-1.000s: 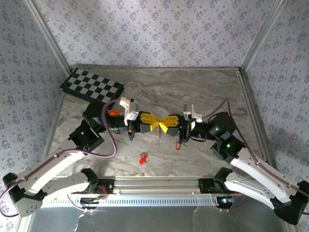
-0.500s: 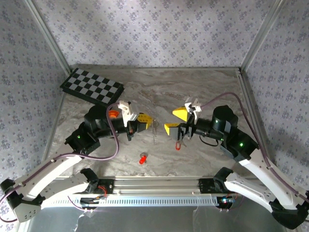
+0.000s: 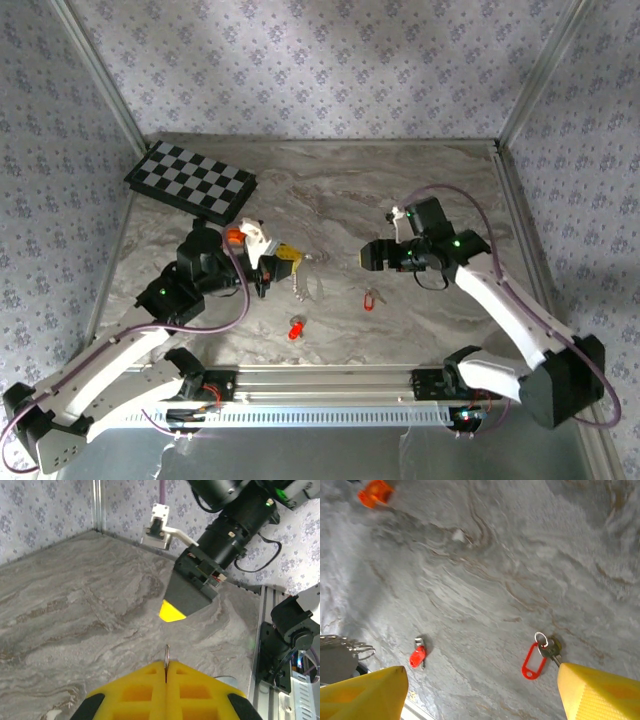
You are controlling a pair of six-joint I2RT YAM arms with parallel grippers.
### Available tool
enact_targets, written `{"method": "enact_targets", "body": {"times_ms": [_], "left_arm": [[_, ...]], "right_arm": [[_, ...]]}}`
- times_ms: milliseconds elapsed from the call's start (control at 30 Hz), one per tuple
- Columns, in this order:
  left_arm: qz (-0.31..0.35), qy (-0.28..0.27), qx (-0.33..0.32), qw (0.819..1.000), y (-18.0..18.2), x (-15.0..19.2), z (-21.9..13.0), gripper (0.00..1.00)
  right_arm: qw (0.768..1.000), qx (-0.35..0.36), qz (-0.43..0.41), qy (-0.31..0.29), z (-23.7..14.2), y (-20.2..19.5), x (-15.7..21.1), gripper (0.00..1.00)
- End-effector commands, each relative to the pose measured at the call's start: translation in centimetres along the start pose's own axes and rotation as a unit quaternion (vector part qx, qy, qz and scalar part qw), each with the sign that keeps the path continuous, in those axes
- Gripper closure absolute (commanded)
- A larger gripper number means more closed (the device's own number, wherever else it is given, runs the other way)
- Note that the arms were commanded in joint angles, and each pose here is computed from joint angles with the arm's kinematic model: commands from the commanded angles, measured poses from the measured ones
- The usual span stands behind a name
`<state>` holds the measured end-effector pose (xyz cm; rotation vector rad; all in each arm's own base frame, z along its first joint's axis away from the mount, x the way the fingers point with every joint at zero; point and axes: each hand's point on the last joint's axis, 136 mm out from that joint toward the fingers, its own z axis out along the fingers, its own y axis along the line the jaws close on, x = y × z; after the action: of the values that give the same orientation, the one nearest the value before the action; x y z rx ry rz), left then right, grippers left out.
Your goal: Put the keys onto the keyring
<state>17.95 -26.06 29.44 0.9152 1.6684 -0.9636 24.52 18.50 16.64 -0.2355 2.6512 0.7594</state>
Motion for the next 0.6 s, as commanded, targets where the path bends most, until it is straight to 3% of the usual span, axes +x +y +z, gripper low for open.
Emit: {"method": "enact_targets", "body": {"times_ms": [0, 200, 567], "left_arm": [[-0.001, -0.023, 0.017, 1.0, -0.4, -1.0, -0.2, 1.0], [-0.012, -0.015, 0.037, 0.999, -0.1, 0.1, 0.5, 1.0], [-0.011, -0.021, 0.07, 0.997, -0.5, 0.5, 1.5, 1.0]], "right_arm": [[0.998, 0.006, 0.016, 0.066, 1.8, -1.0, 1.6, 0.22], [0.991, 0.031, 0.02, 0.132, 5.4, -3.2, 2.1, 0.28], [0.98, 0.056, 0.034, 0.188, 8.9, -5.9, 3.4, 0.37]]}}
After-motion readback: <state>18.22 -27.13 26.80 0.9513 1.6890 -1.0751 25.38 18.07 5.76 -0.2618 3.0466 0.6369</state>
